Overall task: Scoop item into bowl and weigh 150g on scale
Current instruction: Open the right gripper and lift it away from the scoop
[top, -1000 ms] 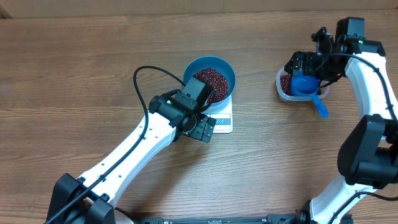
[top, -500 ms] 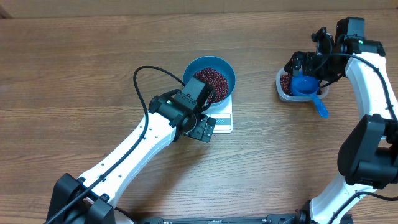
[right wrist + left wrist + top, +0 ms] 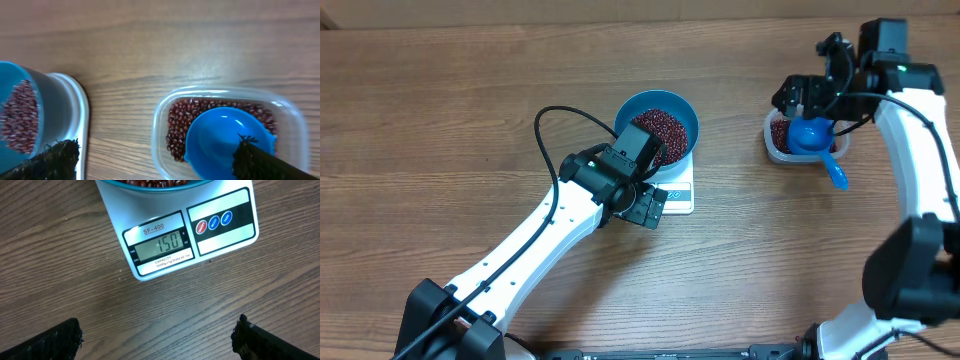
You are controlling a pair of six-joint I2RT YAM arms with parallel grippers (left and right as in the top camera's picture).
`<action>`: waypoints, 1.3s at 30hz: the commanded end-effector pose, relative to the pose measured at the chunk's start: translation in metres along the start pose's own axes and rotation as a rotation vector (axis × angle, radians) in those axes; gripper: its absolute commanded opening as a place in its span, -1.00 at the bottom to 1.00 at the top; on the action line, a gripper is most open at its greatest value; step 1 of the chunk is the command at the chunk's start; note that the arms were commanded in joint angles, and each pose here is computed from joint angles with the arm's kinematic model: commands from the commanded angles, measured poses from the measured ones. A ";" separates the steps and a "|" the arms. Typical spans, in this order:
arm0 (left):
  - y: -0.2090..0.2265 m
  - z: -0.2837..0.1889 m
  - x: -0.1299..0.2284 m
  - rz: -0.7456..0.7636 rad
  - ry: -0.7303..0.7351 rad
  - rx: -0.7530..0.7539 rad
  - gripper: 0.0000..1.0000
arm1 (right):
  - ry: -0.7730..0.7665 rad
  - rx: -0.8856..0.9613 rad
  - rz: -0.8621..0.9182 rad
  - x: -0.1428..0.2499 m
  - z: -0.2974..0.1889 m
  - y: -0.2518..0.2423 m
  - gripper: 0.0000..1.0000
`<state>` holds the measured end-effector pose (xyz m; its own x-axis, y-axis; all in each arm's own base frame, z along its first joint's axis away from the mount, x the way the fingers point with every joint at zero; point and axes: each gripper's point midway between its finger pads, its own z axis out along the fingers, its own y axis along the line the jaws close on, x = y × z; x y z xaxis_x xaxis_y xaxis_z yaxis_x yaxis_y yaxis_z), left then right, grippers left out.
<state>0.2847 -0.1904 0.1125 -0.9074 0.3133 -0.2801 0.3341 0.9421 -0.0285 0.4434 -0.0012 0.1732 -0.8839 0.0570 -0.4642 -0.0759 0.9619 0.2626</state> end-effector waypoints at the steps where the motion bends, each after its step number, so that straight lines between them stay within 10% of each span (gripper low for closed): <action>1: 0.002 0.002 0.002 0.003 0.004 -0.014 0.99 | -0.089 0.000 -0.028 -0.012 -0.034 0.012 1.00; 39: 0.002 0.002 0.002 0.003 0.004 -0.014 0.99 | -0.505 0.025 -0.172 -0.017 -0.210 0.072 1.00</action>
<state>0.2847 -0.1904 0.1125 -0.9074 0.3133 -0.2801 0.3341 0.9421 -0.0285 0.3638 0.0090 0.3675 -0.5551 0.0143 -0.8317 -0.1769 0.9750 0.1348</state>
